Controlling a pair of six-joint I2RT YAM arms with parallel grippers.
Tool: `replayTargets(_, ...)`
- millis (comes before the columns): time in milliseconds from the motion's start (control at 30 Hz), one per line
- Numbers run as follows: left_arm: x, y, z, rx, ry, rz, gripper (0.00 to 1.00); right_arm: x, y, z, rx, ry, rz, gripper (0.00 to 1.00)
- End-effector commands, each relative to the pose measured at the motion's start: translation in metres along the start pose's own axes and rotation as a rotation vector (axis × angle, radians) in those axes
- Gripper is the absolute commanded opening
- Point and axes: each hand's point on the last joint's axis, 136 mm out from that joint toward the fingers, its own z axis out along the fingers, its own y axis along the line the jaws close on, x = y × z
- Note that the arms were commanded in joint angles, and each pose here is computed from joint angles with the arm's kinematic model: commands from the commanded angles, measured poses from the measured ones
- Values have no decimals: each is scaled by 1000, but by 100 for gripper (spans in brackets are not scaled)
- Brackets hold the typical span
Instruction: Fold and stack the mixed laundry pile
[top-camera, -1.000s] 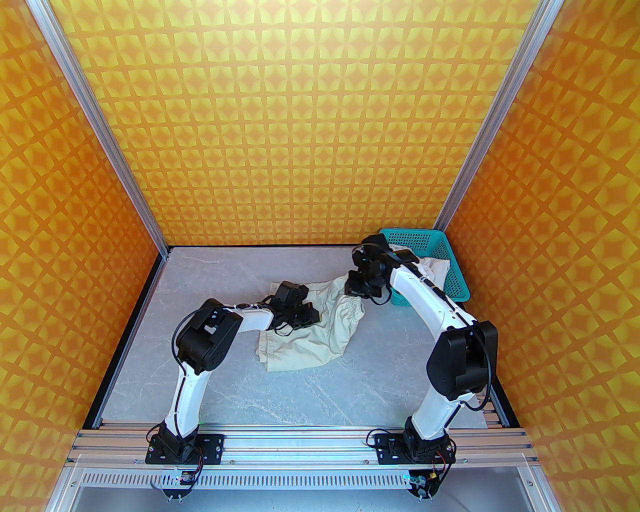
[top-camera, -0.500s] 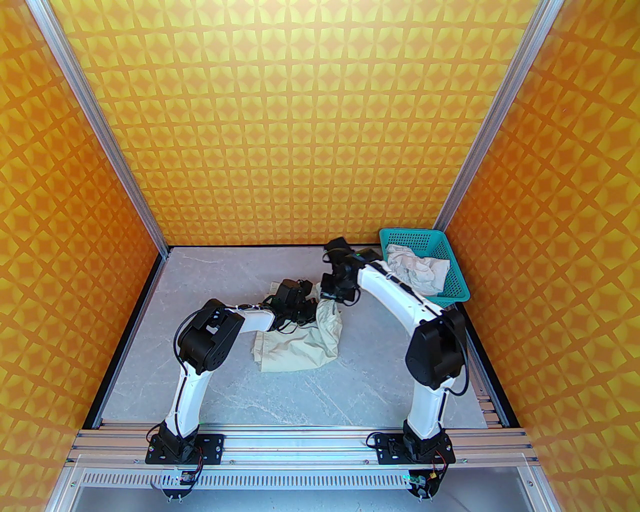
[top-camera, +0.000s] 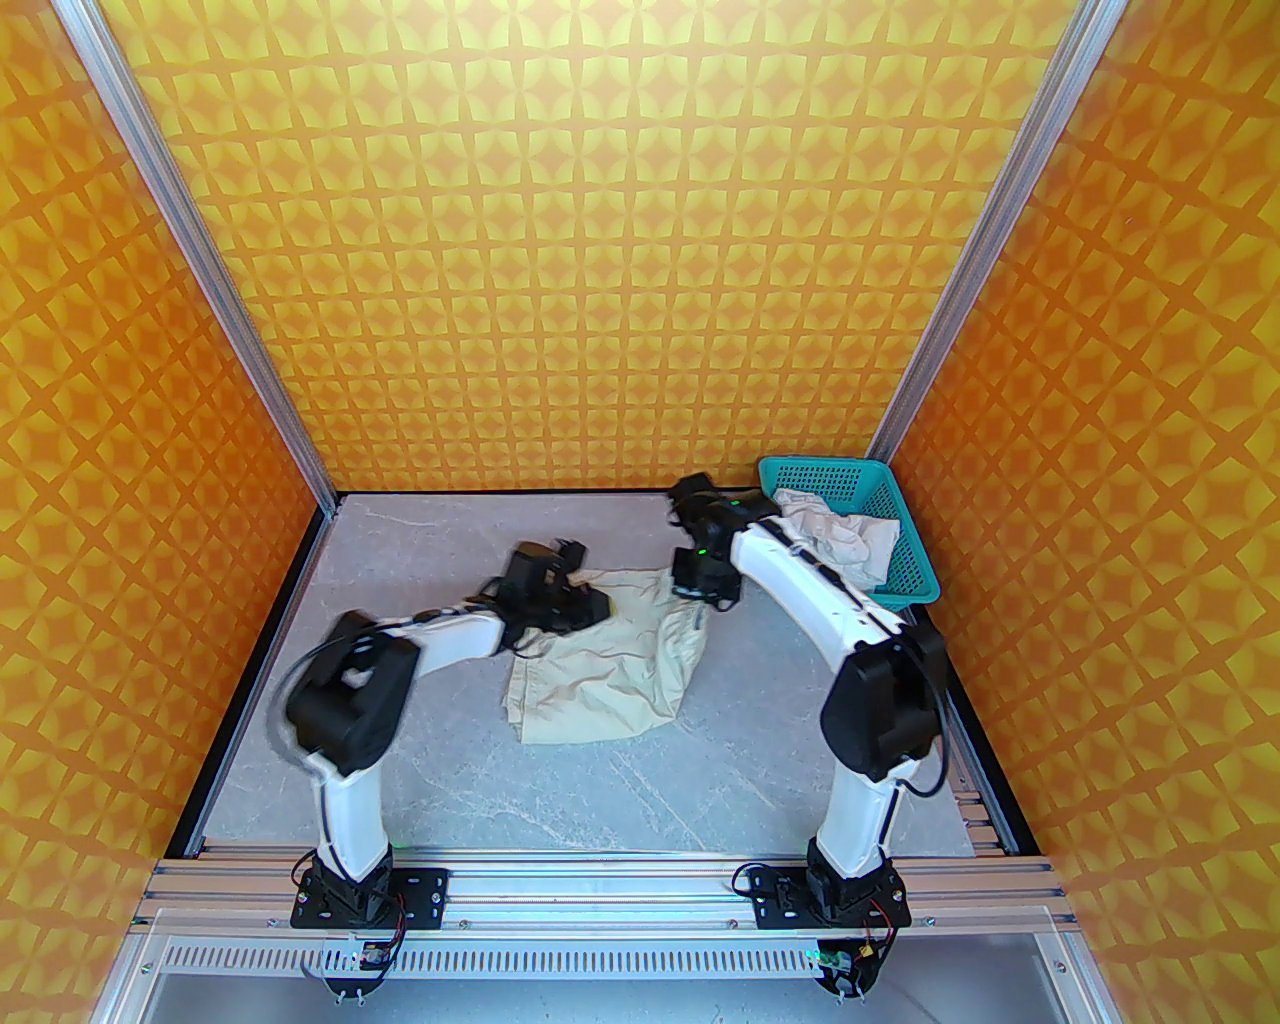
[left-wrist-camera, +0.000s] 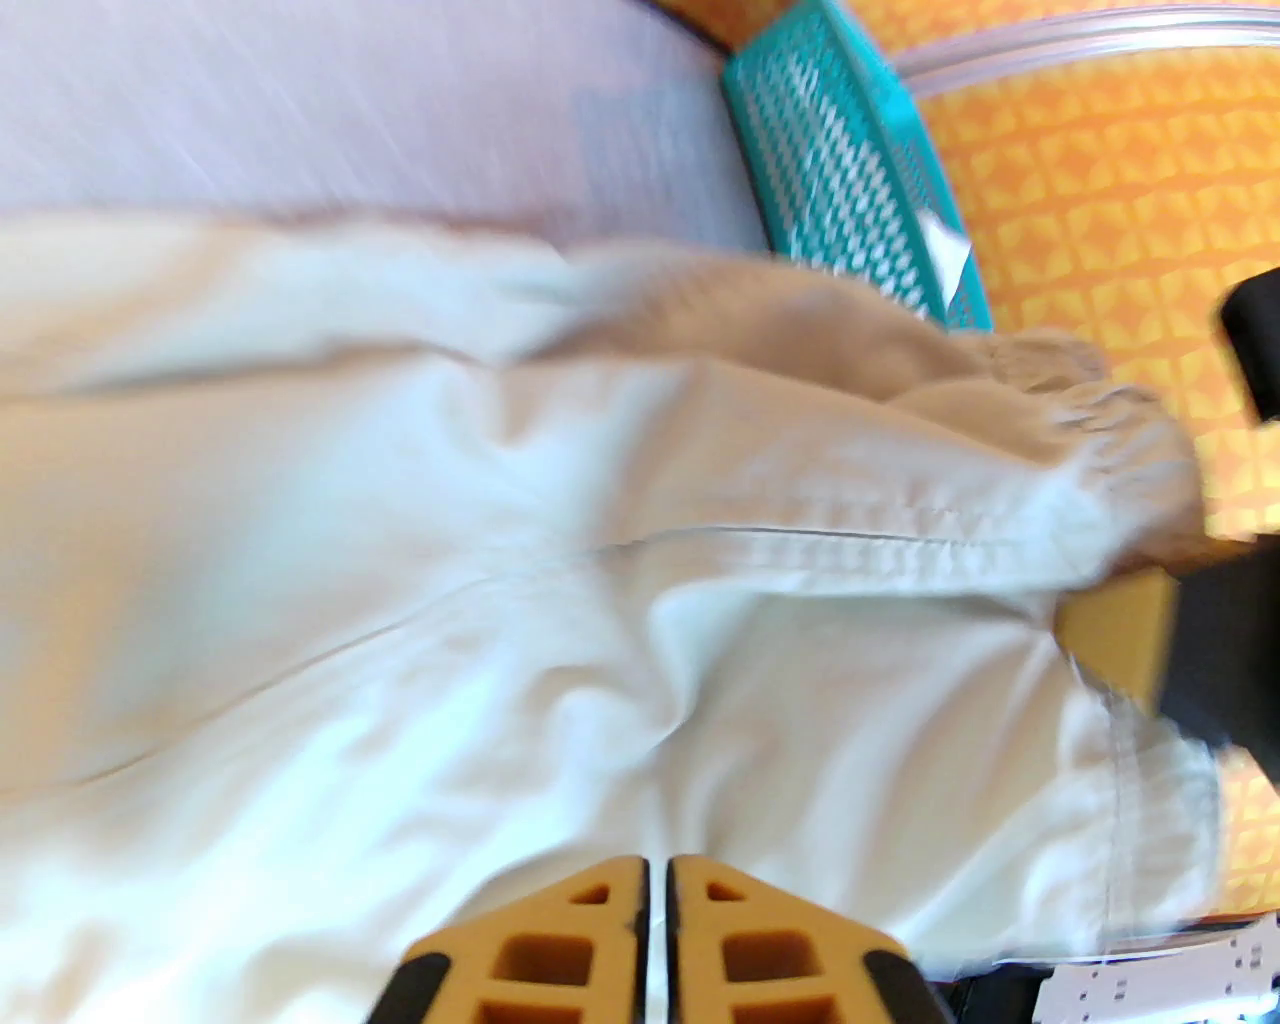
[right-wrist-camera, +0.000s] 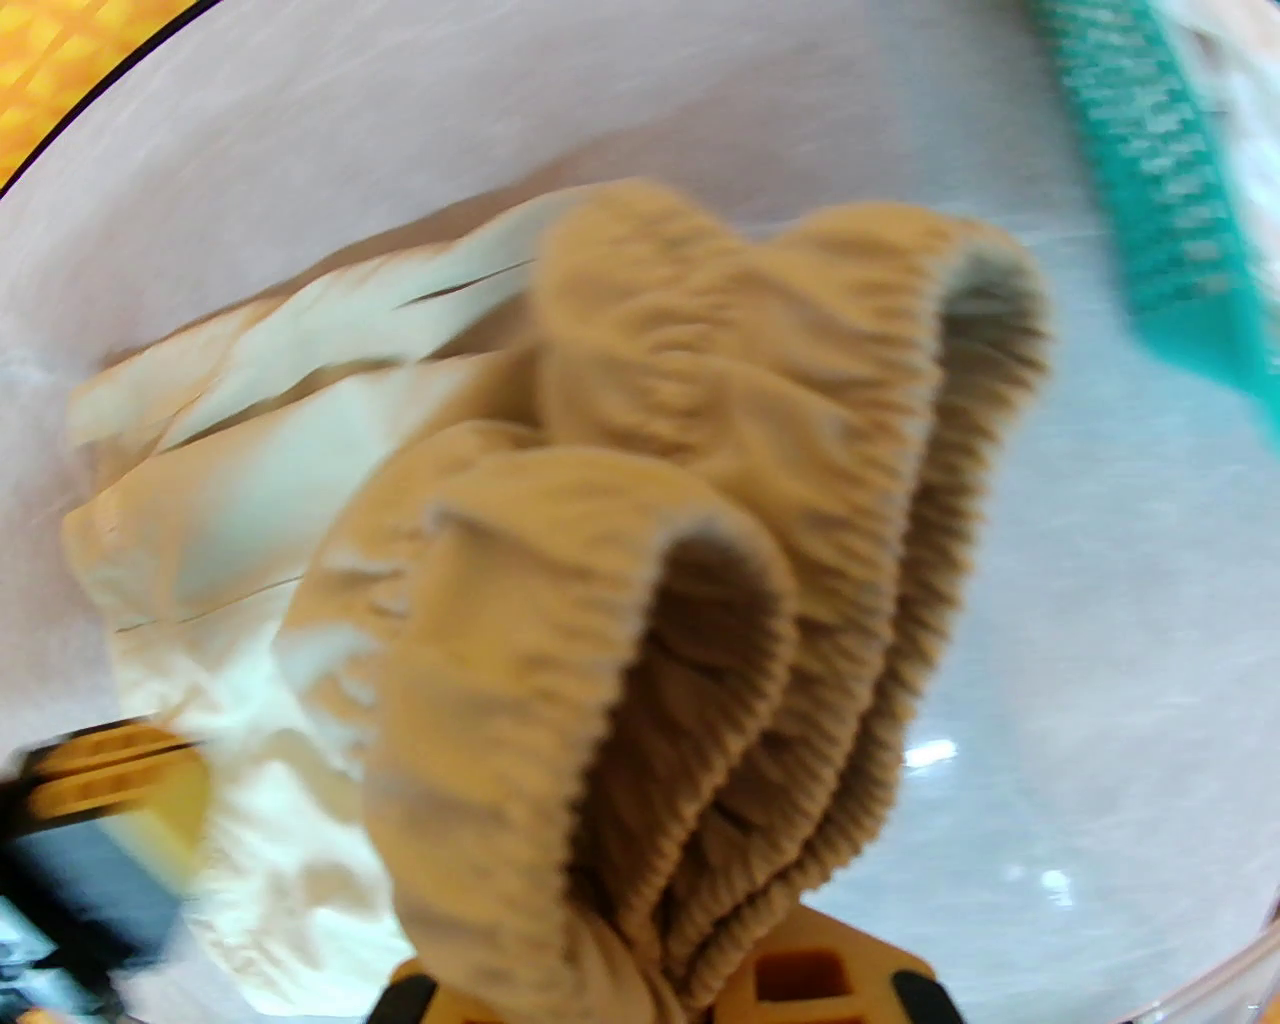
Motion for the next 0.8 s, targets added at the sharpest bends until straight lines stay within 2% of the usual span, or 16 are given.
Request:
replayTargets(0, 30, 53, -28, -165, 76, -8, 11, 1, -17, -19, 52, -24, -66, 0)
replayTargets(133, 44, 94, -56, -311, 86, -32, 8, -2, -10, -16, 30, -10, -73, 0)
replayTargets(200, 52, 102, -59, -333, 95, -43, 6, -4, -7, -15, 18, -7, -71, 0)
replayTargets(333, 70, 105, -47, -313, 130, -64, 3, -3, 4, -10, -13, 10, -57, 0)
replayTargets(500, 86, 92, -26, -265, 162, -61, 1, 5, 26, -1, -26, 28, -57, 0)
replayTargets(767, 92, 95, -19, -236, 144, -94, 0, 20, 69, 12, -25, 29, -37, 0)
